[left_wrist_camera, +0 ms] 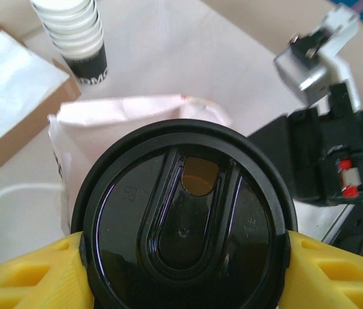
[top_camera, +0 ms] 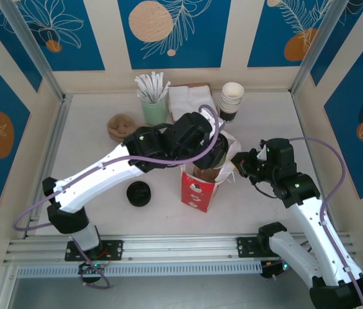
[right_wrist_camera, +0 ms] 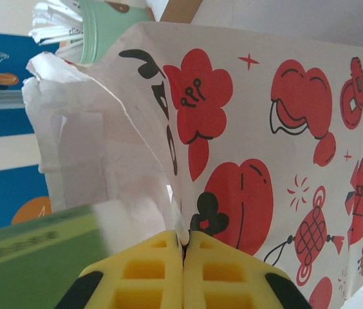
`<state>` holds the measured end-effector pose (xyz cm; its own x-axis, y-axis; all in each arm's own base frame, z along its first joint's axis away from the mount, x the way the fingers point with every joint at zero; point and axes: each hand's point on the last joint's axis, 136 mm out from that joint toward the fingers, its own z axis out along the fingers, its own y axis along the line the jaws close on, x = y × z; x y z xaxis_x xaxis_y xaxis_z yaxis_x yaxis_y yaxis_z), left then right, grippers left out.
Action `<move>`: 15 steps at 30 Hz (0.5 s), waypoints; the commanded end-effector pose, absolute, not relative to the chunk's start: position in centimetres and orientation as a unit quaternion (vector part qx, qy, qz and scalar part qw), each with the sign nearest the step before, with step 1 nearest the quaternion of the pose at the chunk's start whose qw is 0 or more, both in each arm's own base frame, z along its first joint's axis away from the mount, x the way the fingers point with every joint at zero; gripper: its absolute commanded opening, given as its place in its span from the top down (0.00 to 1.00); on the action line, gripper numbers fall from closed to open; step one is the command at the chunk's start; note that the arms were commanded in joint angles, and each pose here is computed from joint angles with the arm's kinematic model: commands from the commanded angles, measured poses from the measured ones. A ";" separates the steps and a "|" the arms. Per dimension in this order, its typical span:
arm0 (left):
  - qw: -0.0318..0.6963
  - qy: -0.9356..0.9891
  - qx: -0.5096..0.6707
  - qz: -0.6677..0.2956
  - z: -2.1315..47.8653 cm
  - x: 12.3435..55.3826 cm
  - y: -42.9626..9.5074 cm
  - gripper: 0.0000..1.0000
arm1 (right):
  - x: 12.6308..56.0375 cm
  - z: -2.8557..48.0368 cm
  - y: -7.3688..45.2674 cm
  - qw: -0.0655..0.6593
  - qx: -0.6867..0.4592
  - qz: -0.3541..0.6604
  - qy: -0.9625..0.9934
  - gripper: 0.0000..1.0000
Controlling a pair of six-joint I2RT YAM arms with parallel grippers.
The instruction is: Pack the takeout coffee
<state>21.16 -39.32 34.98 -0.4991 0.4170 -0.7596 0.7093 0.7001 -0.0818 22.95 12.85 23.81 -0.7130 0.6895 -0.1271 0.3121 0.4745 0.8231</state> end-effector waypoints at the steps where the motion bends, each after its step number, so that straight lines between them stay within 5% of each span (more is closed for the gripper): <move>1: 0.381 0.848 0.311 -0.197 34.3 22.0 -39.3 0.37 | 23.5 24.4 12.7 0.243 0.311 0.415 0.820 0.84; 6: 0.378 0.856 0.298 -0.190 32.1 23.0 -39.7 0.37 | 23.4 25.2 12.2 0.249 0.305 0.406 0.825 0.62; 15: 0.389 0.859 0.284 -0.174 30.0 25.5 -40.2 0.36 | 22.8 28.2 9.1 0.278 0.296 0.390 0.826 0.52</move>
<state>23.97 -39.71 29.99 -0.5480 0.3886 -0.7407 0.6484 0.7568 -0.0826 23.71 9.60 26.93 -0.6451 0.7398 -0.1913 0.3122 0.4837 0.8177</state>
